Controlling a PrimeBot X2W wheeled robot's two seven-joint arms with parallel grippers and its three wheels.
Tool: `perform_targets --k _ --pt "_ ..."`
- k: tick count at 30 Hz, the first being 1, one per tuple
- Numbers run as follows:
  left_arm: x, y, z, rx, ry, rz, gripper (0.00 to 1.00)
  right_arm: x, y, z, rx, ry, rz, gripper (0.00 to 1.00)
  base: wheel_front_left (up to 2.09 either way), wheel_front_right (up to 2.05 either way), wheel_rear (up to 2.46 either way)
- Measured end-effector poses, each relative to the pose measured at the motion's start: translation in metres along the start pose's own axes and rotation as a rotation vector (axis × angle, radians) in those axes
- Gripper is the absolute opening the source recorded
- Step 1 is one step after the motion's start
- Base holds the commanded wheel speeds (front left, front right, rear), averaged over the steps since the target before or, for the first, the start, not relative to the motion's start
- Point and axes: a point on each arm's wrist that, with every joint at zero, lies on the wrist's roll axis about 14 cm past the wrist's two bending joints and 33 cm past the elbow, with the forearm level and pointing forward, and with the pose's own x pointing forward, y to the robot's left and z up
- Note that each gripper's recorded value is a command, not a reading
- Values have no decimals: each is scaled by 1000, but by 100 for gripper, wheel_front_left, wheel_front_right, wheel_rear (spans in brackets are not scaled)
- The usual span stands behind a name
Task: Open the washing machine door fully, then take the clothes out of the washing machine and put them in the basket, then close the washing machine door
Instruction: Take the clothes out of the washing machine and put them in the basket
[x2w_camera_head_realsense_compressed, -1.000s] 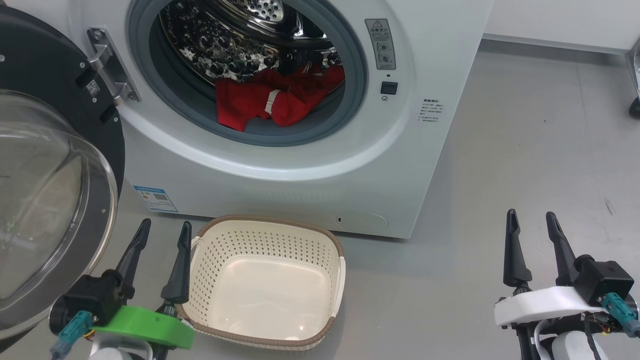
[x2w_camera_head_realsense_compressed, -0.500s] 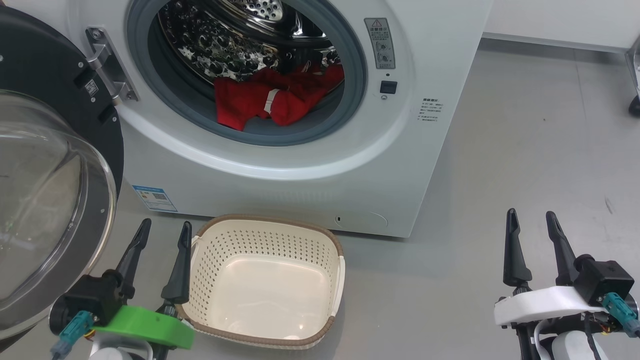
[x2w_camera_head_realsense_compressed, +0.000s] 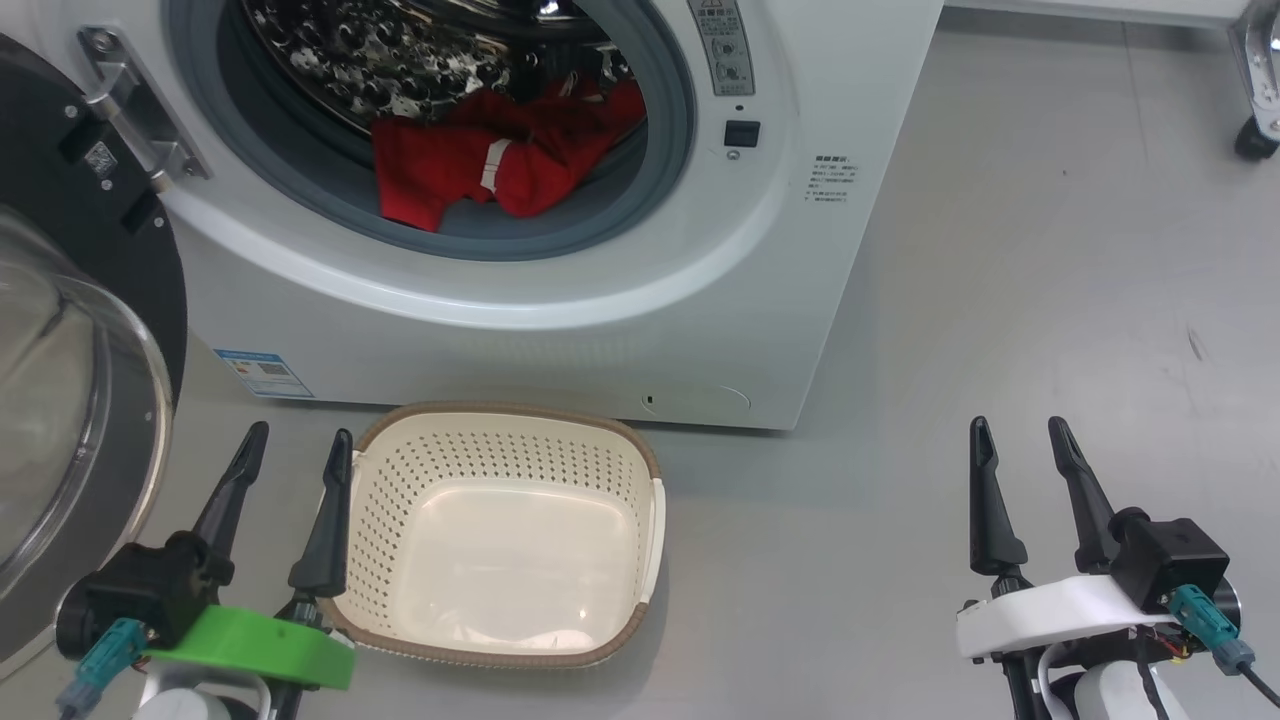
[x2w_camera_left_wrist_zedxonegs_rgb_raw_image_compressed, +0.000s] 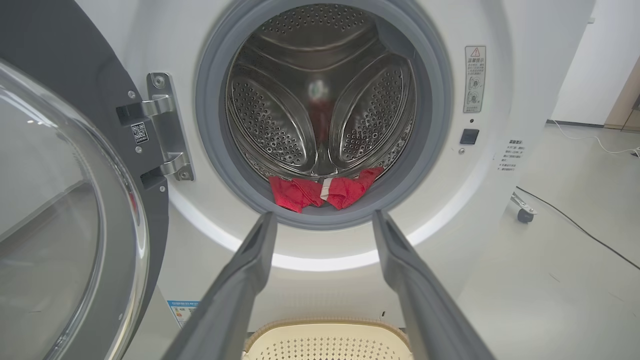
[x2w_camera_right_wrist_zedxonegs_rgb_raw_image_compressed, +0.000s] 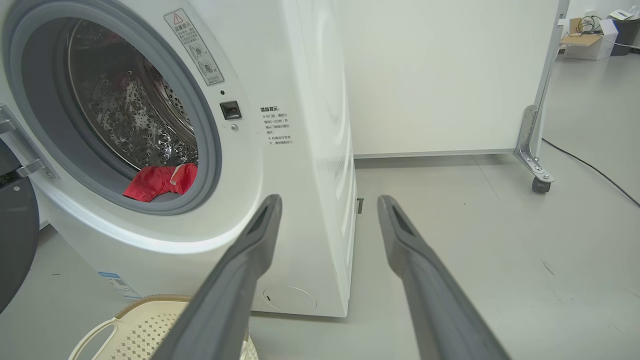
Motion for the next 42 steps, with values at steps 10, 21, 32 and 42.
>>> perform_targets --k 10,21,32,42 --pt "44 5 -11 65 42 -70 100 2 -13 -20 5 54 -42 100 0 0 0" --pt "118 0 -32 88 107 -145 100 9 -39 -23 -9 61 -118 100 0 0 0" --pt "181 -6 -72 76 265 -174 100 8 -52 -32 0 89 -170 100 0 0 0" --pt "221 -2 -110 109 411 -160 100 3 -65 -40 15 114 -233 100 0 0 0"
